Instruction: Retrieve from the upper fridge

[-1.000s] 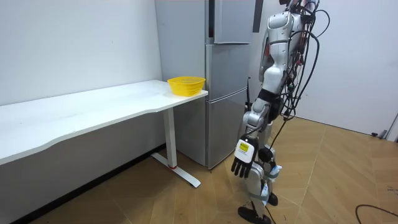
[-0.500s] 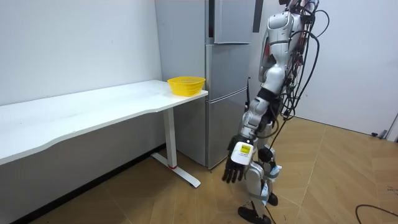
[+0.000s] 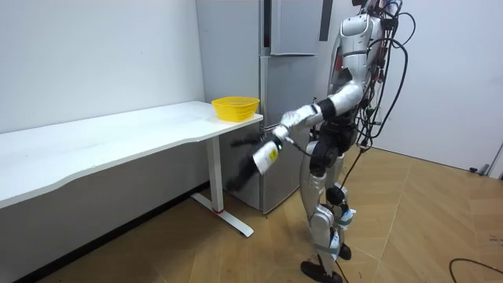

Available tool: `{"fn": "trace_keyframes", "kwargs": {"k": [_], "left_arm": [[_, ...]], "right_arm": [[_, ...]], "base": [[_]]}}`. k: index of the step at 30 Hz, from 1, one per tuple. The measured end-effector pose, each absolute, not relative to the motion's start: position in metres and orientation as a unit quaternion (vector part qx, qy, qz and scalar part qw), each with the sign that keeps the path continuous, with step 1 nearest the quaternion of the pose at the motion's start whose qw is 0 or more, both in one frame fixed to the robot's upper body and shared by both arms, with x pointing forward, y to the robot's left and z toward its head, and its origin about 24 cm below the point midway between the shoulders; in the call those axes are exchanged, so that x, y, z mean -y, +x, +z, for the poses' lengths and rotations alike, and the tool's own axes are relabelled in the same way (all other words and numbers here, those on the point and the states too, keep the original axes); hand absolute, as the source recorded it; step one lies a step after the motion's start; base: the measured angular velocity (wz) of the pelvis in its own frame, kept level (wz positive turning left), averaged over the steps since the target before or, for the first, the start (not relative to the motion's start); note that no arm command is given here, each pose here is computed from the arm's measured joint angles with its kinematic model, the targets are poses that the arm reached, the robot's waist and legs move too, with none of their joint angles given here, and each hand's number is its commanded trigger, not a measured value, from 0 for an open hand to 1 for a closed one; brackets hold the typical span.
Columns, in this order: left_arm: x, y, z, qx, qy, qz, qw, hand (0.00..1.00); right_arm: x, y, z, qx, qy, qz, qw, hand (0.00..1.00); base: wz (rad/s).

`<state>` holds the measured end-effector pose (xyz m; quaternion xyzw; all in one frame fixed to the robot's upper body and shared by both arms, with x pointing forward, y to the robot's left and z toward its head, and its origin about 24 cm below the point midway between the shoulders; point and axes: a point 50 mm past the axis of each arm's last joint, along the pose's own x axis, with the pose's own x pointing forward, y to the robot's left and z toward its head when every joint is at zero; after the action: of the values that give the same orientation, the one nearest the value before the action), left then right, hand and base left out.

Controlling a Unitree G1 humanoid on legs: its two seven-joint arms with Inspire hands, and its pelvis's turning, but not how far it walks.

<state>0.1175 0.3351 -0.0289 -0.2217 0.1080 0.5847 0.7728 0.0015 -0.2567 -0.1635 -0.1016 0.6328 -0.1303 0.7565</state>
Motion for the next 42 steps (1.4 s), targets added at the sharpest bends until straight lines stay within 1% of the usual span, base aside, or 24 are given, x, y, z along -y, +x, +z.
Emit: {"fn": "trace_keyframes", "kwargs": {"k": [3, 5, 9, 11, 15, 17, 20, 24, 26, 29, 35, 42], "left_arm": [[-0.339, 0.126, 0.002, -0.038, -0.215, 0.569, 0.793, 0.0], [-0.336, 0.137, 0.029, 0.02, -0.218, 0.542, 0.811, 0.0], [-0.328, 0.149, 0.067, 0.097, -0.22, 0.497, 0.834, 0.0], [-0.324, 0.155, 0.091, 0.145, -0.2, 0.457, 0.854, 0.0], [-0.314, 0.164, 0.111, 0.186, -0.188, 0.386, 0.884, 0.0], [-0.302, 0.168, 0.125, 0.213, -0.185, 0.335, 0.899, 0.0], [-0.29, 0.182, 0.141, 0.252, -0.187, 0.267, 0.911, 0.0], [-0.271, 0.194, 0.158, 0.278, -0.177, 0.185, 0.926, 0.0], [-0.253, 0.198, 0.165, 0.288, -0.166, 0.117, 0.936, 0.0], [-0.237, 0.203, 0.166, 0.283, -0.161, 0.051, 0.944, 0.0], [-0.224, 0.208, 0.163, 0.265, -0.125, -0.008, 0.956, 0.0], [-0.214, 0.213, 0.166, 0.262, -0.084, -0.055, 0.96, 0.0]], "right_arm": [[0.256, -0.003, -0.164, -0.64, -0.109, -0.122, 0.751, 0.0], [0.256, -0.005, -0.164, -0.648, -0.124, -0.106, 0.744, 0.0], [0.254, -0.007, -0.165, -0.654, -0.125, -0.096, 0.74, 0.0], [0.252, -0.011, -0.166, -0.665, -0.125, -0.081, 0.732, 0.0], [0.25, -0.012, -0.167, -0.675, -0.122, -0.064, 0.725, 0.0], [0.248, -0.011, -0.168, -0.676, -0.12, -0.056, 0.725, 0.0], [0.247, -0.005, -0.168, -0.677, -0.132, -0.033, 0.724, 0.0], [0.248, -0.001, -0.168, -0.676, -0.138, -0.028, 0.723, 0.0], [0.248, 0.004, -0.168, -0.673, -0.143, -0.024, 0.725, 0.0], [0.247, 0.004, -0.168, -0.674, -0.146, -0.019, 0.724, 0.0], [0.248, 0.002, -0.168, -0.676, -0.145, -0.019, 0.722, 0.0], [0.247, 0.004, -0.169, -0.683, -0.142, -0.018, 0.716, 0.0]], "base": [[0.0], [0.0], [0.04], [0.04], [0.0], [0.0], [0.0], [-0.01], [-0.06], [-0.02], [-0.04], [-0.06]]}}
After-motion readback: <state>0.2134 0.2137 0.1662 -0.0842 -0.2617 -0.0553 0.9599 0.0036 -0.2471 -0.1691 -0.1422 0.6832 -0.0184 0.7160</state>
